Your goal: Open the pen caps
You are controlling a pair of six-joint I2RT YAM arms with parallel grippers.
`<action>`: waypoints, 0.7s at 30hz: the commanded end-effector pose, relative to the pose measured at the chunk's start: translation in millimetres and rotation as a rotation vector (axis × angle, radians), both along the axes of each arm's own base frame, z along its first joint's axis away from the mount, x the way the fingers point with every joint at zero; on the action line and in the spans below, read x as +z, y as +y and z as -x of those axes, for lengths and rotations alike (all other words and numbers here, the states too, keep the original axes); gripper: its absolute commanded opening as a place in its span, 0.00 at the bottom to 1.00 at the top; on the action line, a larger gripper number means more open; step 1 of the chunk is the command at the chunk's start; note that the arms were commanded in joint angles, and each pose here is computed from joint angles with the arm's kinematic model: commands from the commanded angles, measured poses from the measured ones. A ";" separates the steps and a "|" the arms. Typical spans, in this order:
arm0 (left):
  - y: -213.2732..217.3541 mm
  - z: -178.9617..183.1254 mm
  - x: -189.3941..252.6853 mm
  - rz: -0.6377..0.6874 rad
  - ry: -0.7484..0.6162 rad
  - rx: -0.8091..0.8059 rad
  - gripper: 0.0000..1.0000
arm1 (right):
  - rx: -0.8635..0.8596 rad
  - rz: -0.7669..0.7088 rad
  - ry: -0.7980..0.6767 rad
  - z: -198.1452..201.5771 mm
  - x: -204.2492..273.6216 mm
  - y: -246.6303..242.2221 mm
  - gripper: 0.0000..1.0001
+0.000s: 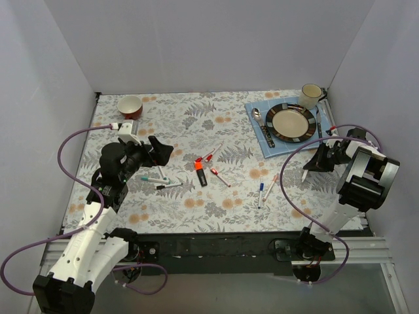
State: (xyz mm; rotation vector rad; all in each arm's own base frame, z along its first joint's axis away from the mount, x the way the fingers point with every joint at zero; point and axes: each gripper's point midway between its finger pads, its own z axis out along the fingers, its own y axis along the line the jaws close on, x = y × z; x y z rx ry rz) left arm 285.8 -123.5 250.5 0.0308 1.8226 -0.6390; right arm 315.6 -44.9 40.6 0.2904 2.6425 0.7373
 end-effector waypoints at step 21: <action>-17.9 11.9 2.4 0.027 -0.028 -0.117 0.98 | -0.005 0.124 -0.100 -28.8 20.5 -24.4 0.47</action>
